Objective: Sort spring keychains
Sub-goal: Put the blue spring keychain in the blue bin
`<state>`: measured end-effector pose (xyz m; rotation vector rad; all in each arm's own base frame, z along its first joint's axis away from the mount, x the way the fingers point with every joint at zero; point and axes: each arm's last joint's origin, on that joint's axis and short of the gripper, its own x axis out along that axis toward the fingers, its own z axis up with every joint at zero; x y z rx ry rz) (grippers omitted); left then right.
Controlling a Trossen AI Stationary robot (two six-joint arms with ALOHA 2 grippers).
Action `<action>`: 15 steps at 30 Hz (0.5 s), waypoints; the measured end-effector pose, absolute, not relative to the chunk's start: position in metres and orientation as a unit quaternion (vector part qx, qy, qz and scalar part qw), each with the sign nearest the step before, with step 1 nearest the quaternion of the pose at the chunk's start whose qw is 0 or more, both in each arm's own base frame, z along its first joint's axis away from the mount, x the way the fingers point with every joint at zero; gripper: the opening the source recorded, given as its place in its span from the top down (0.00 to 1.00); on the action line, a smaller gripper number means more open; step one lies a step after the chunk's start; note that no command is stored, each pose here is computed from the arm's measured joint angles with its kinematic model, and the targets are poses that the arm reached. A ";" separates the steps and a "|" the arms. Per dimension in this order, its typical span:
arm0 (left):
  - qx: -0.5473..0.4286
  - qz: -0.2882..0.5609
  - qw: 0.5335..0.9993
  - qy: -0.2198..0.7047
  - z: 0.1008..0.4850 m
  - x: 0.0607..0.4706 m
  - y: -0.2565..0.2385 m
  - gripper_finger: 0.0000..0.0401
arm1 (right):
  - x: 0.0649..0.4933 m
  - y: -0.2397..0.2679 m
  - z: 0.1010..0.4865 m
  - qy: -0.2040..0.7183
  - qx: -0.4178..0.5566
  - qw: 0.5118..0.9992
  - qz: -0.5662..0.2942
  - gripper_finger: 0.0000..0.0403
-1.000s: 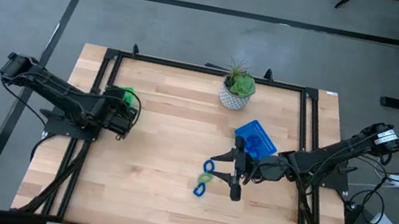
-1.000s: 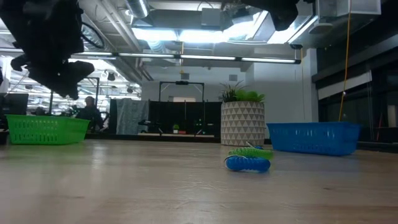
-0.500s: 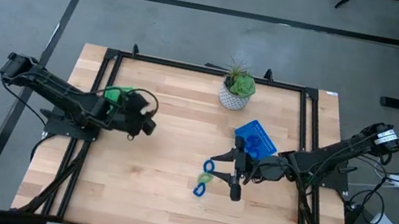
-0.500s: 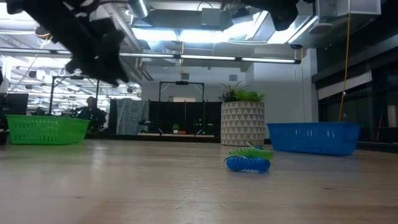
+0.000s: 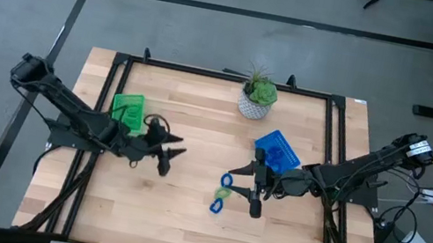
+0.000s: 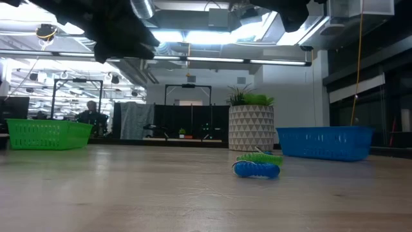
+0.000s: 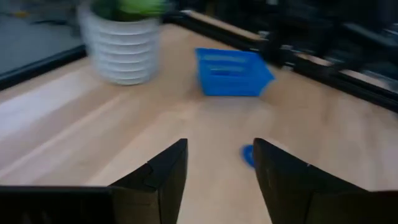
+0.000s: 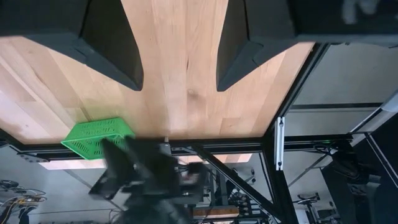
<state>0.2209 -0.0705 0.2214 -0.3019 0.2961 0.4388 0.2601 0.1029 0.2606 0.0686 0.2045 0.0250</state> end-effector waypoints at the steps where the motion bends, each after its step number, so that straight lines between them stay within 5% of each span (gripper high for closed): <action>1: -0.143 0.203 0.958 0.145 0.219 0.223 -0.076 0.56 | 0.260 0.103 0.260 0.103 0.034 0.994 0.012 0.50; 15: -0.095 0.015 0.993 0.074 0.214 0.252 -0.113 0.57 | 0.259 0.103 0.257 0.121 0.056 0.991 0.012 0.50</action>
